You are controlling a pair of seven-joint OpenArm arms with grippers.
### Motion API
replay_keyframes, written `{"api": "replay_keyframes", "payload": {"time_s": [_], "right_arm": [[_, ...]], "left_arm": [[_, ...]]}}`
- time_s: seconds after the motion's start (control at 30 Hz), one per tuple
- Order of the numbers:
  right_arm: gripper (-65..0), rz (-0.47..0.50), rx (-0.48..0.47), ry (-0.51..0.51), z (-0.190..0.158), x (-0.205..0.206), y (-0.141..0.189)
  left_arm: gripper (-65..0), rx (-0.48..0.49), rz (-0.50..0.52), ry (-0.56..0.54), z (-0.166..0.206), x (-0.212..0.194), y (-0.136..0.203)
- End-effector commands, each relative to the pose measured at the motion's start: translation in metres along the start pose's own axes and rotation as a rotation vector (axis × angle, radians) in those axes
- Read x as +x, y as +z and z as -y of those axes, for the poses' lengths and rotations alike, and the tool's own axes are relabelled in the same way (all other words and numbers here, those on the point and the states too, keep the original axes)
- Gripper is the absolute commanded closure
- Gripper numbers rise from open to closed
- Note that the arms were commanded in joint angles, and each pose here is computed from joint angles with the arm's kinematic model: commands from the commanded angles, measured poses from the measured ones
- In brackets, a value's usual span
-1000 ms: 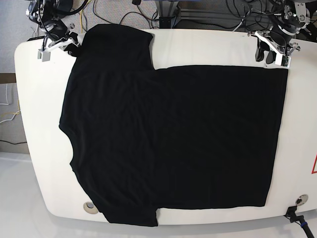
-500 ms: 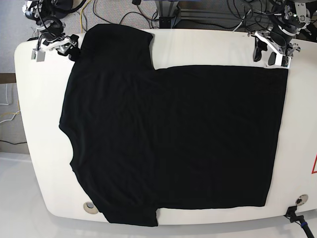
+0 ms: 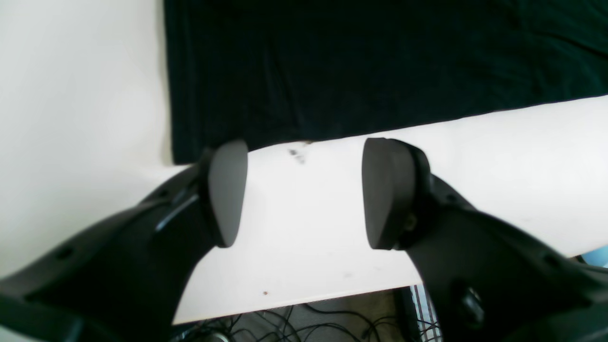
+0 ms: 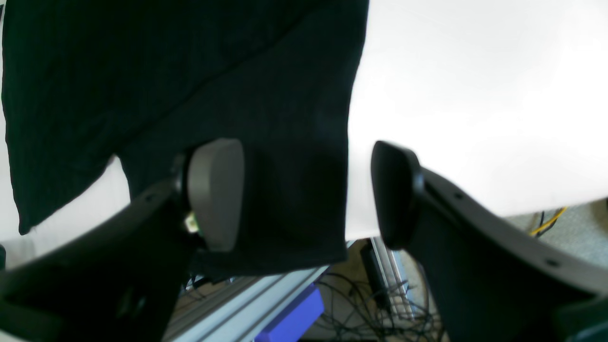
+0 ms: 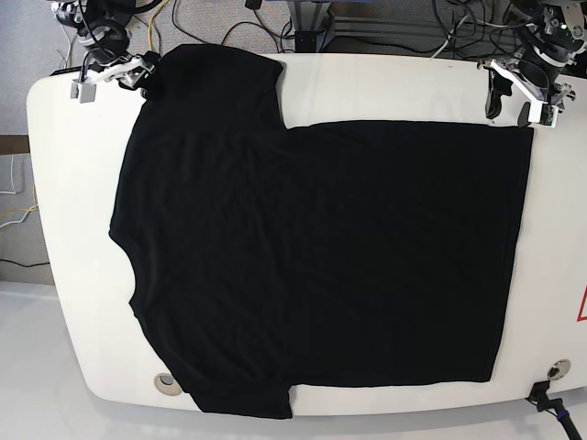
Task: Fold the T-shirt properly
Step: 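Close the right gripper on the shoulder corner near the collar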
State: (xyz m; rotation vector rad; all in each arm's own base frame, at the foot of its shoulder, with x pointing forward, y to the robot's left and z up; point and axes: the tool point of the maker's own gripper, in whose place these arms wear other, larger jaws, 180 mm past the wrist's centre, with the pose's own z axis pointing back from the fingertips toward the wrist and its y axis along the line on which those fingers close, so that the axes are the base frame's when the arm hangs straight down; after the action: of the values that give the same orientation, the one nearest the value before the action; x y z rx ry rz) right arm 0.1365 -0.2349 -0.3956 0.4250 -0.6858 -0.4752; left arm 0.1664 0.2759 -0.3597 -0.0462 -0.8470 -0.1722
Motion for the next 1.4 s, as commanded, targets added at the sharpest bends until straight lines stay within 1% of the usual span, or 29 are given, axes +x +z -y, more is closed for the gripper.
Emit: {"api": "replay_keyframes", "payload": {"time_s": [0.0, 0.13, 0.23, 0.4, 0.5, 0.67, 0.83, 0.97, 1.13, 1.37], "right_arm": [[-40.6, 0.017, 0.010, -0.002, -0.002, 0.001, 0.004], [-40.6, -0.022, -0.012, -0.051, 0.009, -0.018, 0.005], [-40.6, -0.041, -0.015, -0.061, 0.012, -0.025, 0.004], [-40.6, -0.124, 0.044, -0.051, -0.010, -0.050, -0.005], [-40.6, -0.157, 0.077, -0.050, -0.022, -0.062, -0.010], [-40.6, -0.165, 0.086, -0.048, -0.025, -0.064, -0.011], [-40.6, -0.198, 0.065, -0.055, -0.019, -0.079, 0.000], [-40.6, -0.198, 0.065, -0.037, -0.022, -0.078, 0.006], [-40.6, -0.200, 0.066, -0.036, -0.022, -0.078, 0.006], [-40.6, -0.217, 0.098, -0.030, -0.033, -0.083, 0.001]], "left_arm": [[-36.3, 0.004, 0.038, -0.013, -0.004, 0.011, 0.004], [-36.3, 0.008, 0.039, -0.010, -0.005, 0.011, 0.005], [-36.3, 0.008, 0.039, -0.010, -0.005, 0.011, 0.005], [-36.3, 0.008, 0.039, -0.010, -0.005, 0.011, 0.005], [-36.3, 0.008, 0.039, -0.010, -0.005, 0.011, 0.005], [-36.3, 0.008, 0.039, -0.010, -0.005, 0.011, 0.005], [-36.3, 0.008, 0.039, -0.013, -0.005, 0.012, 0.005], [-36.3, 0.009, 0.038, -0.014, -0.005, 0.011, 0.005], [-36.3, 0.010, 0.039, -0.015, -0.006, 0.012, 0.004], [-36.3, 0.010, 0.038, -0.016, -0.006, 0.012, 0.004]]}}
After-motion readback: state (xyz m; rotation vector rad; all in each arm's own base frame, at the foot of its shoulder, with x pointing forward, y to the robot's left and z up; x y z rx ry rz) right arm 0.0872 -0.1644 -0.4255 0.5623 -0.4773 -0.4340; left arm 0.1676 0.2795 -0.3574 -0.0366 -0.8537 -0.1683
